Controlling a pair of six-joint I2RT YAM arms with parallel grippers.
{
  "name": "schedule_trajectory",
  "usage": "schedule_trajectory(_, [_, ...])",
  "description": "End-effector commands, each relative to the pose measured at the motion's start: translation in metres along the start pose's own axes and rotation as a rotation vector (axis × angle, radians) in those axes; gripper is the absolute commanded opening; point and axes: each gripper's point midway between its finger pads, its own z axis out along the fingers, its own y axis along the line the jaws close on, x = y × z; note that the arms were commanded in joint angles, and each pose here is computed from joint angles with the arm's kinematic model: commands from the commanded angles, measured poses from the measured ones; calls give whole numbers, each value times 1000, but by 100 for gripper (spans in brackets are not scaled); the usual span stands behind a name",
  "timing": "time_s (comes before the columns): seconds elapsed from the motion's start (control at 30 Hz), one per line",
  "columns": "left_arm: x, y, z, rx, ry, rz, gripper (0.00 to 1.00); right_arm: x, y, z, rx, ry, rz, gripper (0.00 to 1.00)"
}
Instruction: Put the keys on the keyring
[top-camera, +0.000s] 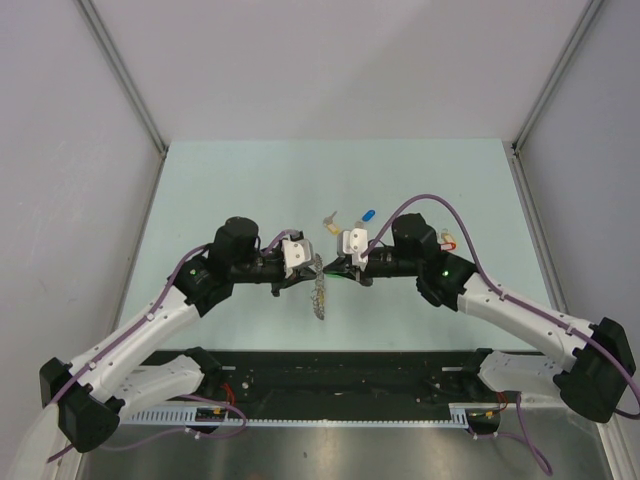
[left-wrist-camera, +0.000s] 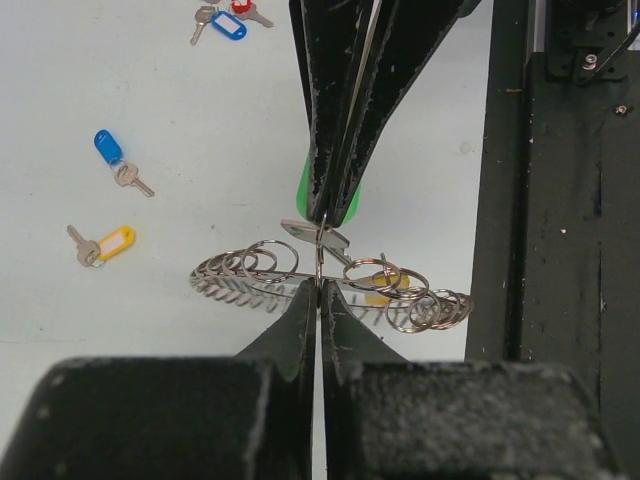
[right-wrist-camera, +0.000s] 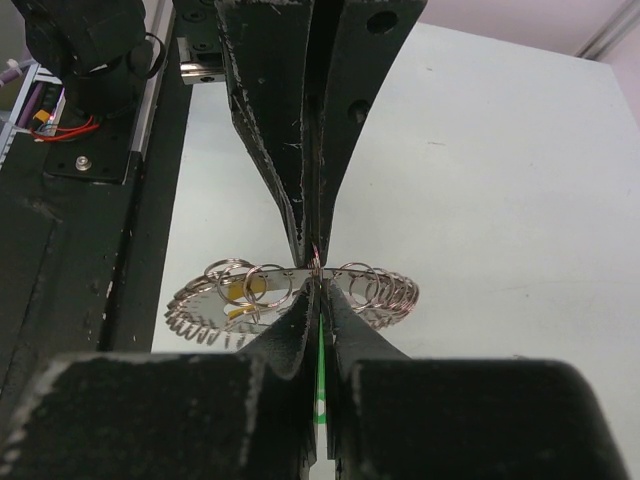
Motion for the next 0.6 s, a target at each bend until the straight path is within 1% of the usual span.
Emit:
schedule_trajectory(0.0, [-30,4,-7,2,-77,73,0,-21,-8,1,11,-35,-34,0])
schedule_trajectory(0.57, [-31,5,-7,-3,-80,77,0,-22,-7,4,-10,-40,-36,0])
